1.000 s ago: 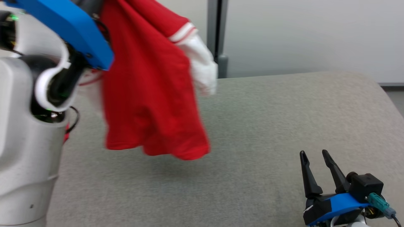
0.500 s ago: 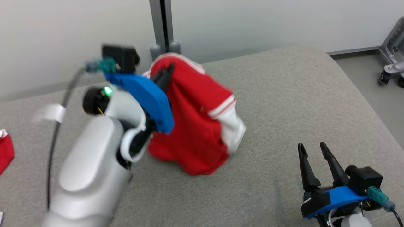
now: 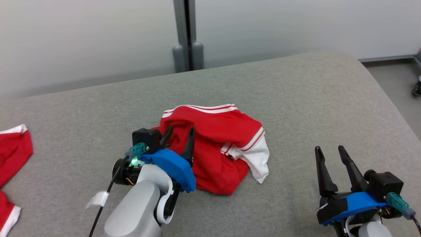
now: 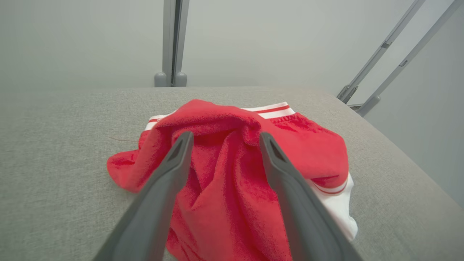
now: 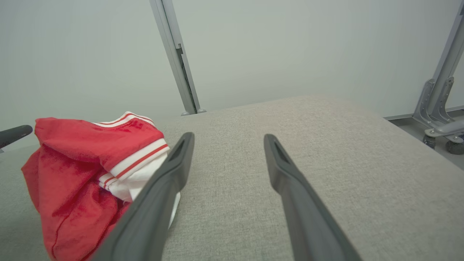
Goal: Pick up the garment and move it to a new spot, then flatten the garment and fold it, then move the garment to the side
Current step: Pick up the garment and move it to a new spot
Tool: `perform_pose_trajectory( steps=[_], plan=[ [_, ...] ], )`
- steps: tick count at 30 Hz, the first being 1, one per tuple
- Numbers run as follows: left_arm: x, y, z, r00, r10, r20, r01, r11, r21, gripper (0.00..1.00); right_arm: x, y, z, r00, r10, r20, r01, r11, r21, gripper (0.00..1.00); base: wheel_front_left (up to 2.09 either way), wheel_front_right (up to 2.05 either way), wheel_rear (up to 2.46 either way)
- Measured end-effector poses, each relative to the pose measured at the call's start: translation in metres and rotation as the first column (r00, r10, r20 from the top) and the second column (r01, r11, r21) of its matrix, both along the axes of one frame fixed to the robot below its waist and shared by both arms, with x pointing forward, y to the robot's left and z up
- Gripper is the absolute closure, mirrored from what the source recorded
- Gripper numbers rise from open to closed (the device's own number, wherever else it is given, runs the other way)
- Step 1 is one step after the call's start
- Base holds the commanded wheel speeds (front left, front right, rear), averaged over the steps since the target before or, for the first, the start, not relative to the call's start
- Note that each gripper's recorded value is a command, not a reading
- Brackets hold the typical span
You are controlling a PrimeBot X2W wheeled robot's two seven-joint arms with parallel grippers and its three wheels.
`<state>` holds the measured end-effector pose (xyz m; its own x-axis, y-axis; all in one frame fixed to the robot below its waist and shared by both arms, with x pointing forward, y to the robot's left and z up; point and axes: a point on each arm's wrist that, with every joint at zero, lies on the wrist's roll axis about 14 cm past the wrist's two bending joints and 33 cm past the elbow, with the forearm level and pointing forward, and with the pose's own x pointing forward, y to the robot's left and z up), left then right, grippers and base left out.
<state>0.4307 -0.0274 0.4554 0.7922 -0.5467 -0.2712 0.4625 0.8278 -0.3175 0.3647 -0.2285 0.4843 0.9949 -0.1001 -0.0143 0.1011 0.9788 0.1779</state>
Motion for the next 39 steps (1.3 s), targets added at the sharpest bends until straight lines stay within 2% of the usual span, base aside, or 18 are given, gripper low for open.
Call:
perform_pose_trajectory(
  steps=[5, 9, 12, 14, 17, 22, 26, 39],
  plan=[
    [-0.002, 0.028, 0.021, 0.985, 0.094, 0.146, -0.084, 0.994, -0.069, 0.0, 0.006, 0.013, 0.004, 0.999, 0.041, 0.01, -0.041, 0.999, -0.007, 0.0, 0.0, 0.0, 0.0],
    [-0.007, 0.063, 0.03, 0.961, 0.196, 0.195, -0.177, 0.978, -0.11, 0.0, 0.008, 0.022, 0.008, 0.997, 0.07, 0.018, -0.07, 0.998, -0.005, 0.0, 0.0, 0.0, 0.0],
    [-0.013, 0.088, 0.044, 0.933, 0.288, 0.216, -0.253, 0.951, -0.175, 0.0, 0.008, 0.027, 0.009, 0.996, 0.085, 0.02, -0.085, 0.996, -0.003, 0.0, 0.0, 0.0, 0.0],
    [-0.015, 0.107, 0.065, 0.897, 0.355, 0.264, -0.299, 0.926, -0.229, 0.0, 0.009, 0.031, 0.011, 0.995, 0.097, 0.021, -0.097, 0.995, -0.003, 0.0, 0.0, 0.0, 0.0],
    [-0.028, 0.137, 0.074, 0.849, 0.434, 0.302, -0.371, 0.896, -0.244, 0.0, 0.007, 0.034, 0.011, 0.994, 0.106, 0.018, -0.106, 0.994, -0.001, 0.0, 0.0, 0.0, 0.0],
    [-0.048, 0.167, 0.068, 0.812, 0.463, 0.356, -0.435, 0.886, -0.161, 0.0, 0.007, 0.038, 0.013, 0.993, 0.118, 0.018, -0.118, 0.993, -0.004, 0.0, 0.0, 0.0, 0.0],
    [-0.063, 0.183, 0.048, 0.808, 0.464, 0.363, -0.48, 0.876, -0.052, 0.0, 0.006, 0.039, 0.013, 0.992, 0.126, 0.013, -0.125, 0.992, -0.02, 0.0, 0.0, 0.0, 0.0],
    [-0.092, 0.201, 0.005, 0.845, 0.456, 0.278, -0.49, 0.869, 0.063, 0.0, -0.005, 0.038, -0.003, 0.99, 0.126, -0.059, -0.127, 0.992, -0.017, 0.0, 0.0, 0.0, 0.0]
  ],
)
